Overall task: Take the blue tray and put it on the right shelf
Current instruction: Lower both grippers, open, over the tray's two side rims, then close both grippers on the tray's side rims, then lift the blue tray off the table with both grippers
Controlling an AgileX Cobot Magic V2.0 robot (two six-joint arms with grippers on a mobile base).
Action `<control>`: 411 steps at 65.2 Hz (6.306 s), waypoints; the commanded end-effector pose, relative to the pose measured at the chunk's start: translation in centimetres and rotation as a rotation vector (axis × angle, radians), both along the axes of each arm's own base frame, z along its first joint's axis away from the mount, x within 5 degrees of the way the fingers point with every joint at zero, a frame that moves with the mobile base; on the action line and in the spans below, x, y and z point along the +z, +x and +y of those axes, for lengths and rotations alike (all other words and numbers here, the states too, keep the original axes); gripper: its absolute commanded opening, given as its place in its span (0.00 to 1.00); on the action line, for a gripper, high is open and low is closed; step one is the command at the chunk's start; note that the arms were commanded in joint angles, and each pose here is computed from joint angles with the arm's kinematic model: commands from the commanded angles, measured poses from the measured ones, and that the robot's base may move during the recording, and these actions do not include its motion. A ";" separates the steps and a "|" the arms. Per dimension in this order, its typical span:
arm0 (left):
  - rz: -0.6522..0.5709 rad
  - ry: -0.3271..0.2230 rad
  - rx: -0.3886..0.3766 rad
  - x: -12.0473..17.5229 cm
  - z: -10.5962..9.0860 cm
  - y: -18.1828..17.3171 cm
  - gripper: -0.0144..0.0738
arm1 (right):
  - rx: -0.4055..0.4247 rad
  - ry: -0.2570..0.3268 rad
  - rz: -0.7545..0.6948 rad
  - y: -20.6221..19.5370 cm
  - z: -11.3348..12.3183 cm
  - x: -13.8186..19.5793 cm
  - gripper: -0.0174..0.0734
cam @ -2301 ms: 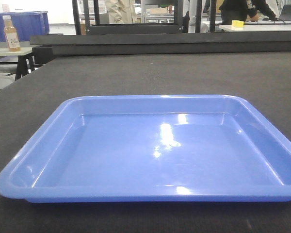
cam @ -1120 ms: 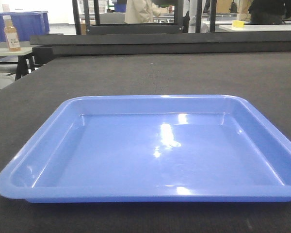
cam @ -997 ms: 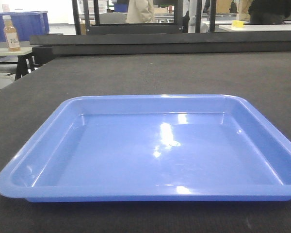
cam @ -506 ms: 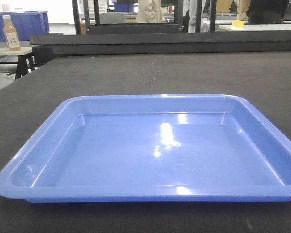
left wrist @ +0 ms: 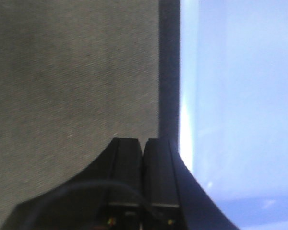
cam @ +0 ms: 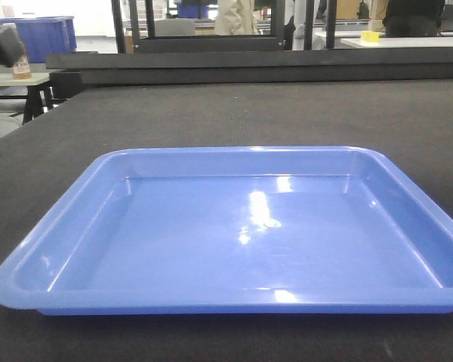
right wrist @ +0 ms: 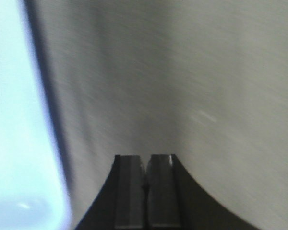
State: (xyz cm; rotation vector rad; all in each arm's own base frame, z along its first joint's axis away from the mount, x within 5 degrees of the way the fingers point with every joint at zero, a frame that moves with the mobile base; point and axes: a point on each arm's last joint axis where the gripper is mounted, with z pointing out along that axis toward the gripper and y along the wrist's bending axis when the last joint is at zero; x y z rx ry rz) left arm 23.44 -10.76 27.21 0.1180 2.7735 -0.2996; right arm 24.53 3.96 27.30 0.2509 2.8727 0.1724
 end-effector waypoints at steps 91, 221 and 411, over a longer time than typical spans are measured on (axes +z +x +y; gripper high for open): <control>0.037 0.075 -0.032 -0.5 -5.7 4.9 0.43 | 0.092 -0.016 0.008 4.3 6.5 -1.7 0.54; 0.161 0.081 0.025 -4.5 -6.3 6.4 0.11 | 0.067 0.003 0.033 5.7 7.2 -4.1 0.41; 0.093 0.084 0.007 2.8 -4.2 -5.3 0.11 | 0.025 0.093 -0.126 -7.4 7.0 3.6 0.41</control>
